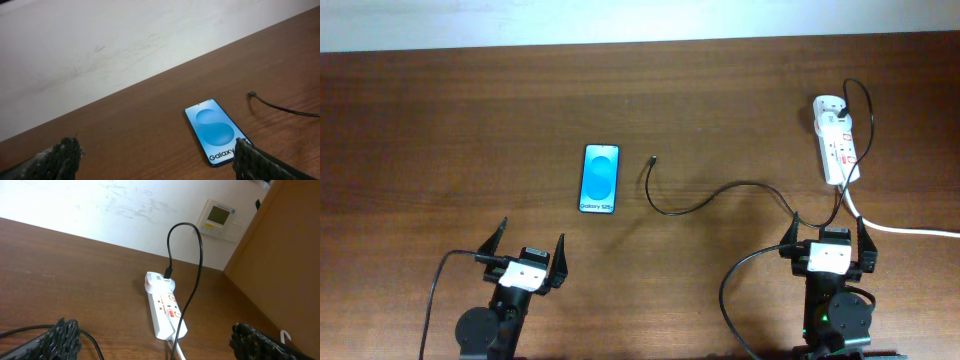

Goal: Plug charger to phone and switch on socket

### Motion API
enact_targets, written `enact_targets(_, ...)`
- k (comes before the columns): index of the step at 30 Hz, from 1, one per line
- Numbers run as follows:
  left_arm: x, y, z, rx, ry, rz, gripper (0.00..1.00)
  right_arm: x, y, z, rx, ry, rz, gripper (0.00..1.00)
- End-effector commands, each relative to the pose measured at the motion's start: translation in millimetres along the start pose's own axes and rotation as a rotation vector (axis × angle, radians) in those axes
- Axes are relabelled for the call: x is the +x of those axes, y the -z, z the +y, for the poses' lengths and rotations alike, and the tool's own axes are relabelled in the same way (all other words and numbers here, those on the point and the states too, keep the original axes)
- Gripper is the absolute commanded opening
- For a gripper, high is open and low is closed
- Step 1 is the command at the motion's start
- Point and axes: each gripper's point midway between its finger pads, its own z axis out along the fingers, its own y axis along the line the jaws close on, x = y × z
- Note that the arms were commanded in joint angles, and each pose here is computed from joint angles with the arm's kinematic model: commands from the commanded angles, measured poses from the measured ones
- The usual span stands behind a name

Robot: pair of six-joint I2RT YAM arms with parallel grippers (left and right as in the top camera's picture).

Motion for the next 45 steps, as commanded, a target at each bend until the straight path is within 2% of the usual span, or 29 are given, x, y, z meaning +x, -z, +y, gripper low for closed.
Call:
enact_targets(1, 1, 0, 1, -0.007, -0.015, 0.002, 0.99, 4, 0, -3, 0.018, -0.003, 0.01, 0.99)
enact_targets(9, 1, 0, 1, -0.007, -0.015, 0.002, 1.0, -1, 0, -1, 0.006, -0.011, -0.009, 0.99)
enact_targets(10, -2, 0, 1, -0.006, -0.017, -0.012, 1.0, -7, 0, 6, -0.035, -0.043, -0.039, 0.99)
enact_targets(12, -20, 2, -14, 0.091, -0.03, -0.099, 0.99, -29, 5, 29, -0.188, -0.089, -0.138, 0.99)
enact_targets(14, -19, 2, -15, 0.094, -0.028, -0.094, 0.99, -56, 15, 48, -0.324, -0.114, -0.258, 0.99)
enact_targets(16, -16, 1, -15, 0.098, -0.024, -0.076, 0.99, -81, 22, 39, -0.313, -0.18, -0.361, 0.98)
enact_targets(19, -22, -1, -10, 0.093, -0.004, -0.056, 0.99, -101, 28, 31, -0.307, -0.24, -0.42, 0.99)
enact_targets(28, -97, -31, 17, 0.155, 0.049, 0.003, 0.99, -156, 41, 10, -0.298, -0.244, -0.482, 0.99)
enact_targets(32, -130, -75, 26, 0.284, 0.109, 0.162, 0.99, -184, 22, 22, -0.396, -0.215, -0.404, 0.98)
enact_targets(37, -139, -127, 34, 0.403, 0.201, 0.413, 0.99, -213, -17, 46, -0.553, -0.177, -0.211, 0.99)
enact_targets(40, -141, -156, 26, 0.485, 0.236, 0.578, 0.99, -229, -49, 67, -0.693, -0.143, 0.006, 0.99)
enact_targets(42, -141, -171, 22, 0.512, 0.243, 0.625, 0.99, -232, -60, 77, -0.764, -0.113, 0.117, 0.99)
enact_targets(45, -127, -187, 16, 0.553, 0.275, 0.727, 0.99, -224, -78, 88, -0.833, -0.124, 0.382, 0.99)
